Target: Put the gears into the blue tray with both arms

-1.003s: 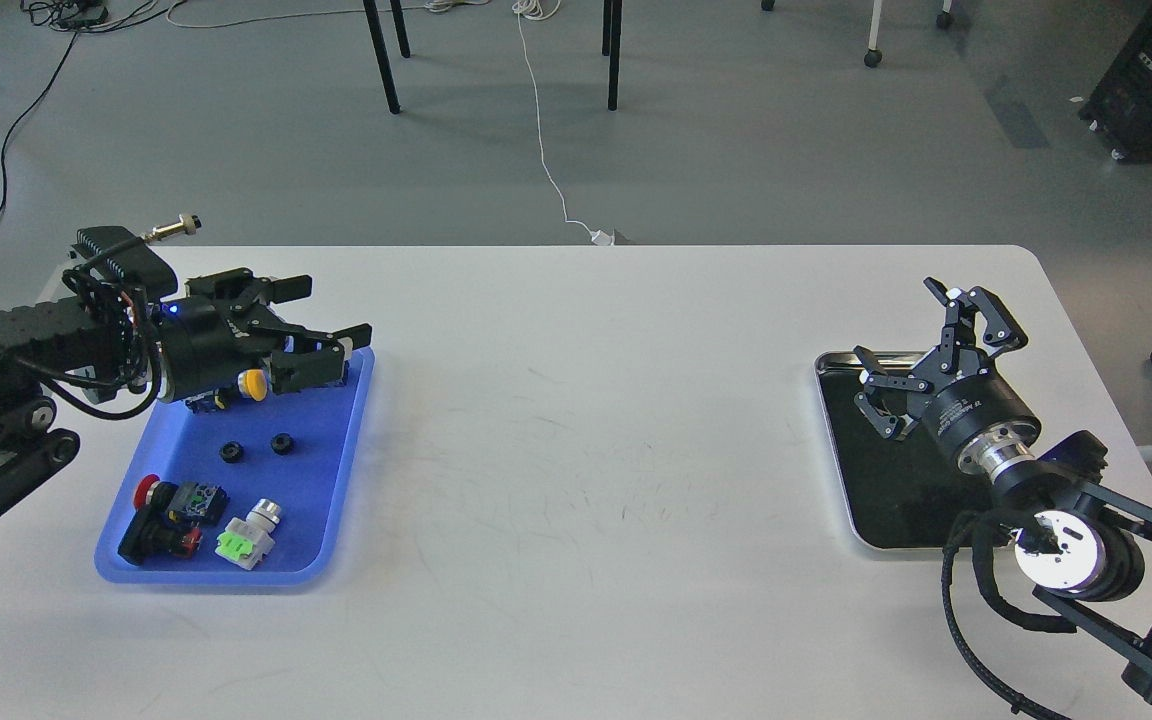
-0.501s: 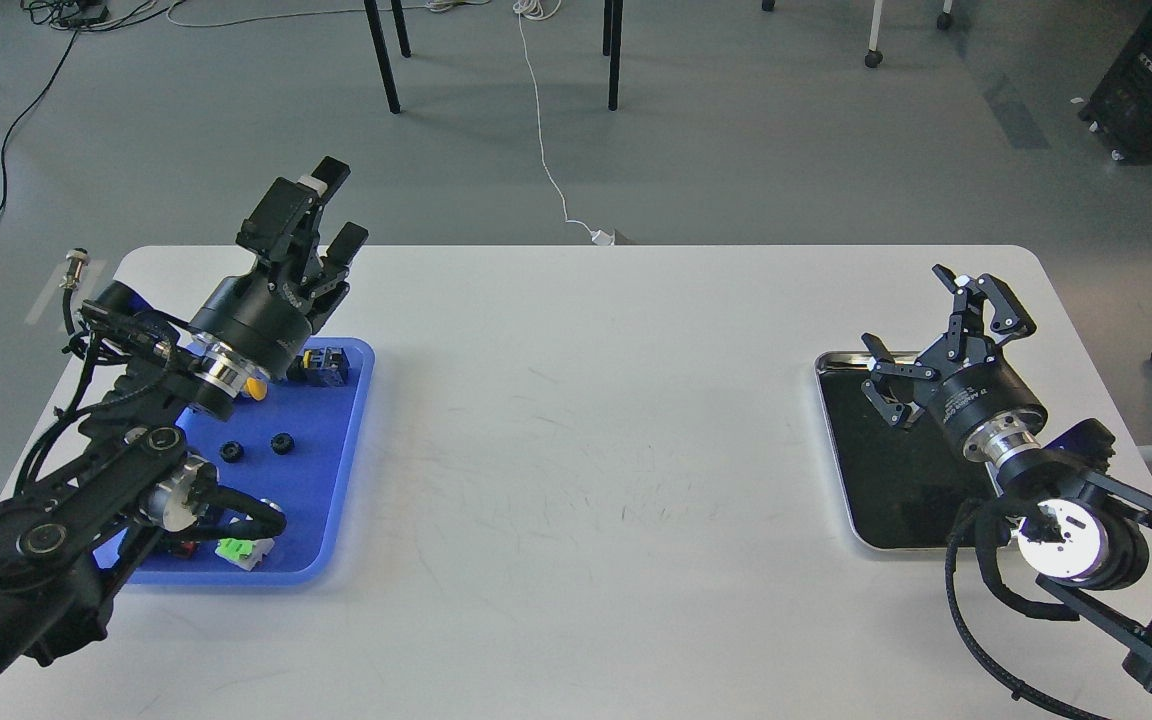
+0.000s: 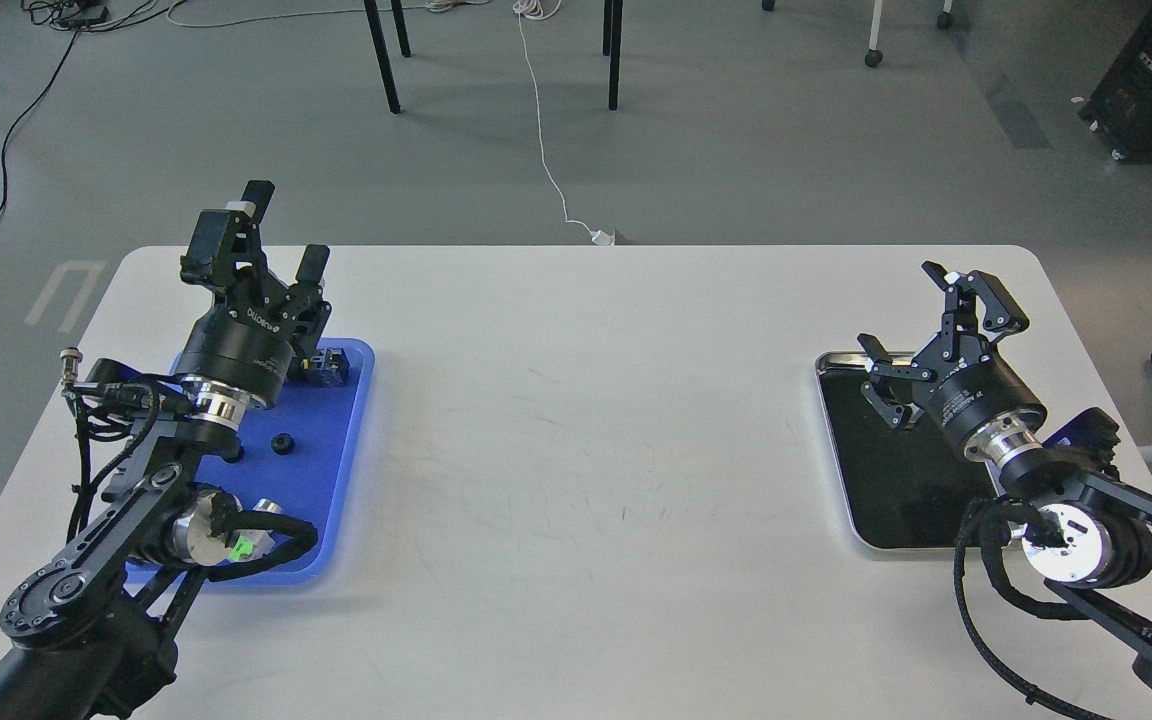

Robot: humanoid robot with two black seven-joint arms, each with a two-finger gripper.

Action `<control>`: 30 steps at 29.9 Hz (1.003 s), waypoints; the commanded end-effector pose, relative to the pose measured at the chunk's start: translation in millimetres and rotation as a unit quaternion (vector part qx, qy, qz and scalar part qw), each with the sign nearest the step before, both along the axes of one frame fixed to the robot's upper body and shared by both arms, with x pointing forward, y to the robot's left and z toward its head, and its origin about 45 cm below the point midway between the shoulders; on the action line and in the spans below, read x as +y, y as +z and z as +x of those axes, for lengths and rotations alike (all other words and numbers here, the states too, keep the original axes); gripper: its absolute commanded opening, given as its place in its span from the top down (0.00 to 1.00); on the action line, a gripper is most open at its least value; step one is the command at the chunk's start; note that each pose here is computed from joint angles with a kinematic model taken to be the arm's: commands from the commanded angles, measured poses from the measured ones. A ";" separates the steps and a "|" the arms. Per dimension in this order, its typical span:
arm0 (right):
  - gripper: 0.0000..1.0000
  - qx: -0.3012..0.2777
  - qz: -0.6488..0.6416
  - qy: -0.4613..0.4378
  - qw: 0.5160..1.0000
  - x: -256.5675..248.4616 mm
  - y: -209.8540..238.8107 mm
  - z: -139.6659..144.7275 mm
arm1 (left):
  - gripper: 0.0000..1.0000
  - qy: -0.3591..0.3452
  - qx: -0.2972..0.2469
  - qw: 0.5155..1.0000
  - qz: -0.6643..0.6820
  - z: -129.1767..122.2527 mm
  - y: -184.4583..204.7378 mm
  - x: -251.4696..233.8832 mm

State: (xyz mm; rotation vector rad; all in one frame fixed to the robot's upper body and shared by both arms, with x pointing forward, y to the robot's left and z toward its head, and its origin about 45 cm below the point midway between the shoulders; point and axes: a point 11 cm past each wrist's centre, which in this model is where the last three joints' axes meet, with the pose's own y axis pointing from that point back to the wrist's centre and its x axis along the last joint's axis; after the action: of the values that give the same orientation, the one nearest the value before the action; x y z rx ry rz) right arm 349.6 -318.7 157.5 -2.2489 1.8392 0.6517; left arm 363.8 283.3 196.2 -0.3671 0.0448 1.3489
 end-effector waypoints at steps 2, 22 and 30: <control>0.01 -0.003 -0.010 0.007 1.000 1.1 -0.3 -0.9 | 0.02 -0.029 0.002 0.999 -0.033 -6.1 -5.2 -10.2; 0.01 0.001 -0.004 0.006 1.000 4.4 -4.5 -2.7 | 0.02 -0.035 0.030 0.997 -0.068 -17.1 -22.0 -24.3; 0.01 0.002 -0.005 0.006 1.000 4.3 -5.5 -3.2 | 0.02 -0.043 0.039 0.995 -0.078 -16.9 -24.6 -34.8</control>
State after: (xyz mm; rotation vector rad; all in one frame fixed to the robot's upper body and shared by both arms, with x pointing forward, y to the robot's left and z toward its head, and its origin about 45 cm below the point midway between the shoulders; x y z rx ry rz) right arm 346.9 -314.4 152.6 -2.2670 1.8346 0.6495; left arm 346.7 252.9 173.2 -0.4449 0.2135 1.2841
